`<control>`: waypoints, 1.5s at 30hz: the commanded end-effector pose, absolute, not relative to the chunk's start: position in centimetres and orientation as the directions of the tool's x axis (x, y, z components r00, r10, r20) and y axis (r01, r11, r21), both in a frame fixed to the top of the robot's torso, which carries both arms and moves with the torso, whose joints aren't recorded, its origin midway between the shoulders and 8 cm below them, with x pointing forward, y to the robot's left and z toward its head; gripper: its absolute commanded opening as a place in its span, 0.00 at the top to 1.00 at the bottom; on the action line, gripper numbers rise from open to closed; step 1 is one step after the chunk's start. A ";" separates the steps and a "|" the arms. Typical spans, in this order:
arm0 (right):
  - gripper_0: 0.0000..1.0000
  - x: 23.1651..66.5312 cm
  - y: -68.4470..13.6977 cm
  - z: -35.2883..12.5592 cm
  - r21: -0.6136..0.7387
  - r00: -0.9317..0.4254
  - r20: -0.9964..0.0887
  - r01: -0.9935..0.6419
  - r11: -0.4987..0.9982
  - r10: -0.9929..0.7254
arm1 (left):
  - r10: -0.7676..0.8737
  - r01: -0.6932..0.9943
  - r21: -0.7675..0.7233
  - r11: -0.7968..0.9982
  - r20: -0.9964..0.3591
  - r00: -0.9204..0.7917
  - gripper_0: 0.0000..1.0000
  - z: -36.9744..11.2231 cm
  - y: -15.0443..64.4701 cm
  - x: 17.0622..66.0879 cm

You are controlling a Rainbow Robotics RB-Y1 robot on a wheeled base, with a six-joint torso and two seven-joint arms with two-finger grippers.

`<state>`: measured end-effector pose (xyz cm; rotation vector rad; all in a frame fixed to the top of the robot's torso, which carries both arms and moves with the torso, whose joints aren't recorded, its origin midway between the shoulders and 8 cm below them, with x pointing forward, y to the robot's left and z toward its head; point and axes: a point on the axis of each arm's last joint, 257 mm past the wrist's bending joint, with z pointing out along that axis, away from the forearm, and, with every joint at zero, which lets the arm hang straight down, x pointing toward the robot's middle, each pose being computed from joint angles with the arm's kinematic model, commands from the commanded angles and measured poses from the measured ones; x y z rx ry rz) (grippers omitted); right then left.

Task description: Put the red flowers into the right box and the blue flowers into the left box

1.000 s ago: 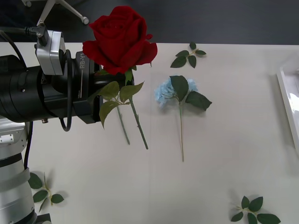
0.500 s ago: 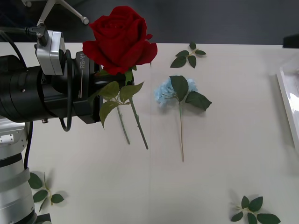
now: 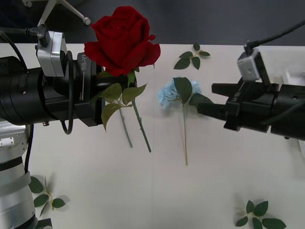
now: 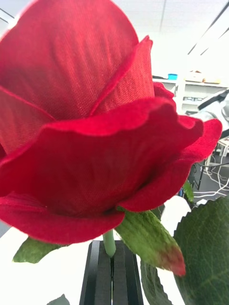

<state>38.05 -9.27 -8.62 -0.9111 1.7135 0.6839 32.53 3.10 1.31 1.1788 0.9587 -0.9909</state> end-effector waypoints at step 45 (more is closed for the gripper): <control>1.00 34.1 6.4 -12.0 -0.064 0.010 -0.975 -0.968 0.241 -0.220 | -0.108 0.942 0.324 0.089 -0.937 0.333 1.00 2.3 2.7 32.0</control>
